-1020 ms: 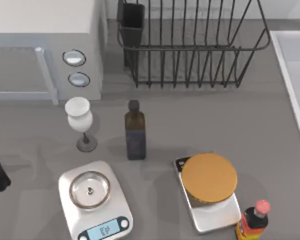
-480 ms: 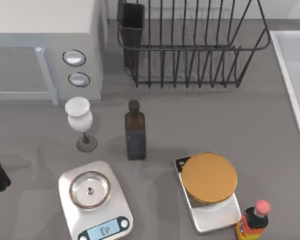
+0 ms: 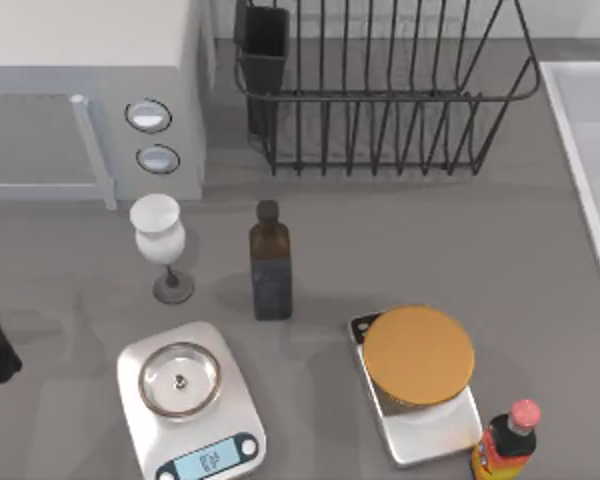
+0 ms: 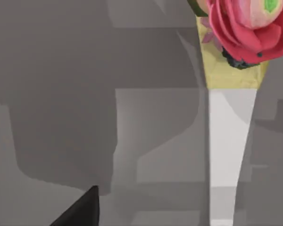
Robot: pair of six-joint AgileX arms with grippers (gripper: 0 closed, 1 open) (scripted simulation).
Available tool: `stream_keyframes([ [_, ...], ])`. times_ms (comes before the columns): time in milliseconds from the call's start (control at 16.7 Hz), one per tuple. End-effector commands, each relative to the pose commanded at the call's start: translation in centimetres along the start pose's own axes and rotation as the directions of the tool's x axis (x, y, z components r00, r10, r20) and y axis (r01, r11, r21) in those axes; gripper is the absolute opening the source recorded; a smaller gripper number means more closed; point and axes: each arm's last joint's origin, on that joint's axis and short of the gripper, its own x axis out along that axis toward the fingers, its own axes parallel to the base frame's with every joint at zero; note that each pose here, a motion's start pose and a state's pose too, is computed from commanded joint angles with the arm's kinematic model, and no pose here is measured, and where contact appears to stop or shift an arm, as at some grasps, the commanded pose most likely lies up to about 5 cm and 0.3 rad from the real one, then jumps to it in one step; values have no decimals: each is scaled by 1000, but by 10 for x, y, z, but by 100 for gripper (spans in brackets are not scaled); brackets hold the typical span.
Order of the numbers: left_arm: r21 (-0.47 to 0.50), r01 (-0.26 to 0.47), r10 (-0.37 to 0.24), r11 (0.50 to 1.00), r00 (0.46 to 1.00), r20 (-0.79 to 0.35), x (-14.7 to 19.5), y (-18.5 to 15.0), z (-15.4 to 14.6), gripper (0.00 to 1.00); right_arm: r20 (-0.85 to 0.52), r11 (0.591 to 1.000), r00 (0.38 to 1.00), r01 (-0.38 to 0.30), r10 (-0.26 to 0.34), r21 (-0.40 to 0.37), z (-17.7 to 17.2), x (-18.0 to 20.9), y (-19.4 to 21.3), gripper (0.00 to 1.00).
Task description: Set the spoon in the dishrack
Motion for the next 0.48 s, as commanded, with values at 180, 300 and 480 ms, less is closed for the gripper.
stream_keyframes([
  [180, 0, 0, 0, 1000, 1000, 0, 0, 0, 0, 100, -4, 1000, 1000, -7, 7, 0, -3, 22, 3, 100],
  [300, 0, 0, 0, 1000, 1000, 0, 0, 0, 0, 100, -5, 1000, 1000, -8, 8, 0, -3, 25, 4, 100],
  [480, 0, 0, 0, 1000, 1000, 0, 0, 0, 0, 100, -5, 1000, 1000, -8, 8, 0, -3, 25, 4, 100],
])
